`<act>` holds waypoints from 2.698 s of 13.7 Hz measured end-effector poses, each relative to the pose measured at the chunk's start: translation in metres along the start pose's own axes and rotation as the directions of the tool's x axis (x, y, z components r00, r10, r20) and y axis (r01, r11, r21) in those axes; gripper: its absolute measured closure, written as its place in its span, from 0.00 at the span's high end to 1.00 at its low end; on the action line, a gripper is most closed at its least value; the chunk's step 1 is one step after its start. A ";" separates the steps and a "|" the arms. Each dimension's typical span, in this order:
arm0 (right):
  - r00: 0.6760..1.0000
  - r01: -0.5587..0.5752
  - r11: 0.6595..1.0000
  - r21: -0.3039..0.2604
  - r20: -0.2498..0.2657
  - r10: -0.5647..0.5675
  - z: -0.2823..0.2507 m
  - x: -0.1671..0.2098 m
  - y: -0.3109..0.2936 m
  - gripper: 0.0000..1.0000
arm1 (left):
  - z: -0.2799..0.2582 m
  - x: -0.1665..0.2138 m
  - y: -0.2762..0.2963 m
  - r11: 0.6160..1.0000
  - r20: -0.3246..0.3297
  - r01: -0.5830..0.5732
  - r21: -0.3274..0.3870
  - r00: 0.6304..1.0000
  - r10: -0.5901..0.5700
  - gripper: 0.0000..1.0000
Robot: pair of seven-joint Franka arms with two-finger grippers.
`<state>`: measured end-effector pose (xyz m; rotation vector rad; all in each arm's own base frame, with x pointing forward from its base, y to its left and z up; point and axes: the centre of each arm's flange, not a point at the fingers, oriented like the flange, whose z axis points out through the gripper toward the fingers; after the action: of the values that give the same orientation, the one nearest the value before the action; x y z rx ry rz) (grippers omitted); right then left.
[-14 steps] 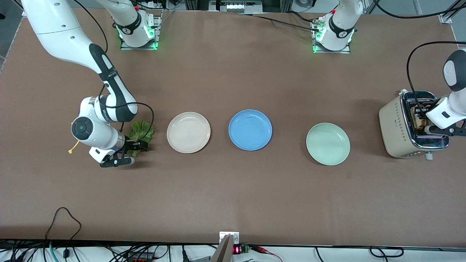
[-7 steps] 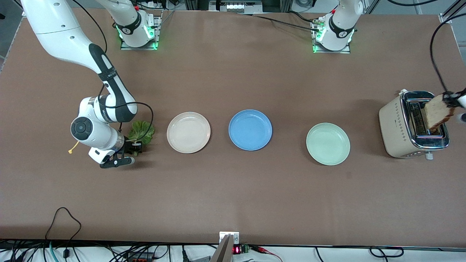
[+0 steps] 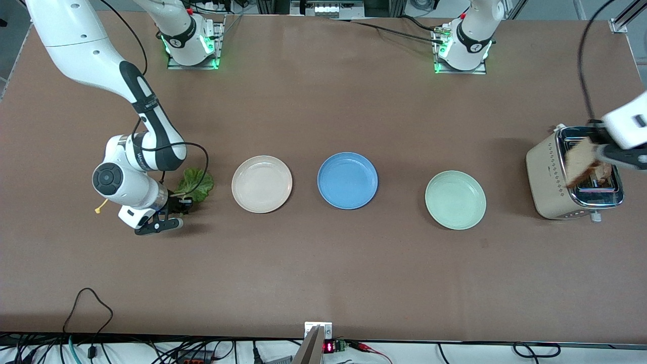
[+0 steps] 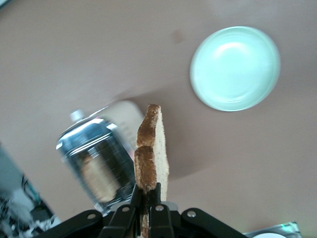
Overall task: Make sandwich in blue plate with both arms
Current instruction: 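Place the toast slice on the blue plate with the left gripper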
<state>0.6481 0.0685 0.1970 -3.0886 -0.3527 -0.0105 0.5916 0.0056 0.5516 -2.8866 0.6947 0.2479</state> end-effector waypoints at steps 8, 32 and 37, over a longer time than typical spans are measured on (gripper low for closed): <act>0.990 0.123 0.992 -0.023 -0.060 -0.124 -0.090 0.009 -0.005 0.04 | 0.089 0.087 0.144 0.864 0.059 -0.169 -0.475 0.973 0.223 0.06; 0.714 0.698 0.704 0.129 -0.057 -0.698 -0.223 0.009 -0.260 0.04 | 0.282 0.188 0.310 0.367 -0.145 -0.081 -0.927 0.978 -0.150 0.10; 0.672 0.740 0.664 0.104 -0.134 -0.728 -0.206 0.011 -0.307 0.04 | 0.286 0.187 0.278 0.453 -0.192 -0.121 -0.883 0.975 -0.114 0.62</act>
<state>0.5885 0.3634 0.4130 -2.5480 -1.4937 -0.1232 0.5917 -0.2647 0.2038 -4.0139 0.7594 0.3860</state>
